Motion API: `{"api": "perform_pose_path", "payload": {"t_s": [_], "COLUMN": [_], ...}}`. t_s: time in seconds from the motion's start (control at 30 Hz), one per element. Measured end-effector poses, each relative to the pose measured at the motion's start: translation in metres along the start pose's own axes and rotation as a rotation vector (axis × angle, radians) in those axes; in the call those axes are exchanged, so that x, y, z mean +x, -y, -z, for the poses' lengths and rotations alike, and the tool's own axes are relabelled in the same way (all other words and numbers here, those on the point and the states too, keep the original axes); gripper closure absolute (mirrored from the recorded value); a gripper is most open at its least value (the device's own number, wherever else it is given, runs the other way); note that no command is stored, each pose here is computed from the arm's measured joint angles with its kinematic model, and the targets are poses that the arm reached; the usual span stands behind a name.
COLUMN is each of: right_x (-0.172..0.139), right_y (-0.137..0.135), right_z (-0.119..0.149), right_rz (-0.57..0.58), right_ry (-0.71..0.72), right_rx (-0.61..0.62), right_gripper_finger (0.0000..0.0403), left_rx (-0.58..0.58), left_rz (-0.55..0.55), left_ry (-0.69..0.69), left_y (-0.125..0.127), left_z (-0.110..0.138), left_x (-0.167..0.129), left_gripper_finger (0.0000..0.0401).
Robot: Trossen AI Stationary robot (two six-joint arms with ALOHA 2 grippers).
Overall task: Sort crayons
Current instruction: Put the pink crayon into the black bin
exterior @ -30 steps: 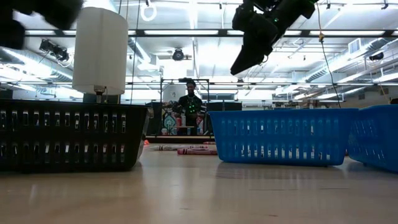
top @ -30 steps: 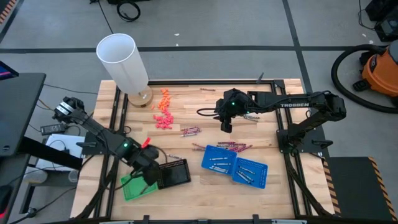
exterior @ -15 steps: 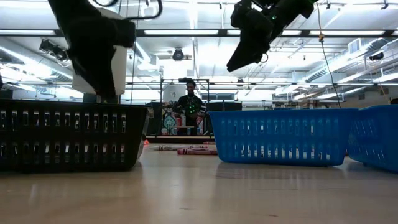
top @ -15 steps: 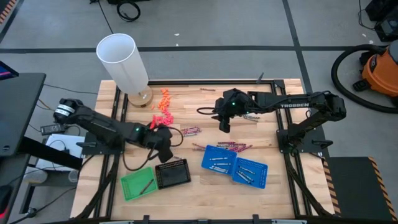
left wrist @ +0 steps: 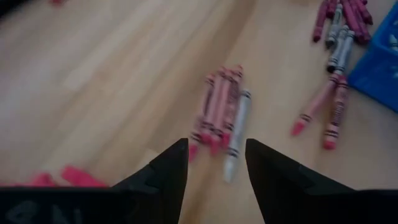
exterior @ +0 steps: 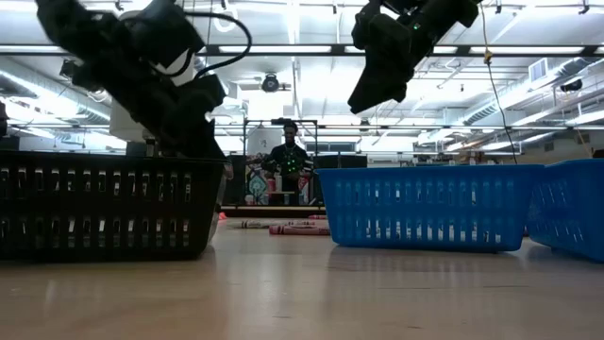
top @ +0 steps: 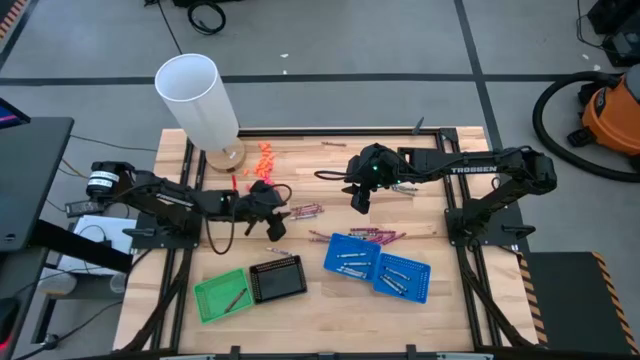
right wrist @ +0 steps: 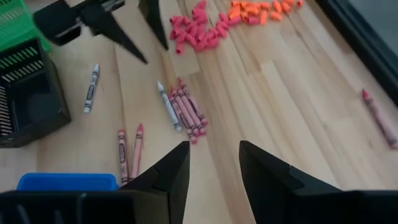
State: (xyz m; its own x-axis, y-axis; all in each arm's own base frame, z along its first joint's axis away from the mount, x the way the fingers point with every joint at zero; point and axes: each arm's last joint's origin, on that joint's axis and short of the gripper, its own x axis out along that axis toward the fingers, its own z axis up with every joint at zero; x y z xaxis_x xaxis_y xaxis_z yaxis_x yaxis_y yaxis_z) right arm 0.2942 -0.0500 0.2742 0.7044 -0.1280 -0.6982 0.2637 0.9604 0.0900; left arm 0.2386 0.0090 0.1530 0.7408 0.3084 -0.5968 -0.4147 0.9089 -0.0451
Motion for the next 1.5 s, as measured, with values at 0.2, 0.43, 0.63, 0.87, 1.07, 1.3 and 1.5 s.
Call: {"api": "perform_pose_path", "payload": {"t_s": [0.2,0.43,0.63,0.87,1.07,1.3,1.5], "right_x": [0.000,0.000,0.000,0.000,0.000,0.000,0.000], "right_y": [0.001,0.001,0.001,0.001,0.001,0.000,0.000], "right_z": [0.003,0.003,0.003,0.003,0.003,0.003,0.003], "right_rz": [0.028,0.031,0.037,0.030,0.027,0.020,0.020], "right_ry": [-0.032,-0.028,-0.024,-0.026,-0.026,-0.027,-0.027], "right_rx": [0.003,0.002,0.001,0.003,0.033,0.037,0.047], "right_gripper_finger": [0.0256,0.0256,0.0256,0.0256,0.0256,0.0256,0.0256], "left_rx": [0.015,-0.029,-0.048,-0.009,-0.038,-0.038,-0.095], "left_rz": [-0.025,0.001,-0.036,0.065,0.064,0.055,0.026], "left_ry": [0.103,0.103,0.051,-0.016,-0.046,-0.070,-0.071], "left_y": [-0.017,-0.019,-0.024,-0.025,-0.025,-0.027,-0.043], "left_z": [0.008,0.004,-0.006,-0.008,-0.002,0.000,-0.002], "left_x": [0.004,0.023,0.054,0.080,0.086,0.087,0.089], "left_gripper_finger": [0.0230,0.0230,0.0243,0.0246,0.0246,0.0246,0.0246]}}
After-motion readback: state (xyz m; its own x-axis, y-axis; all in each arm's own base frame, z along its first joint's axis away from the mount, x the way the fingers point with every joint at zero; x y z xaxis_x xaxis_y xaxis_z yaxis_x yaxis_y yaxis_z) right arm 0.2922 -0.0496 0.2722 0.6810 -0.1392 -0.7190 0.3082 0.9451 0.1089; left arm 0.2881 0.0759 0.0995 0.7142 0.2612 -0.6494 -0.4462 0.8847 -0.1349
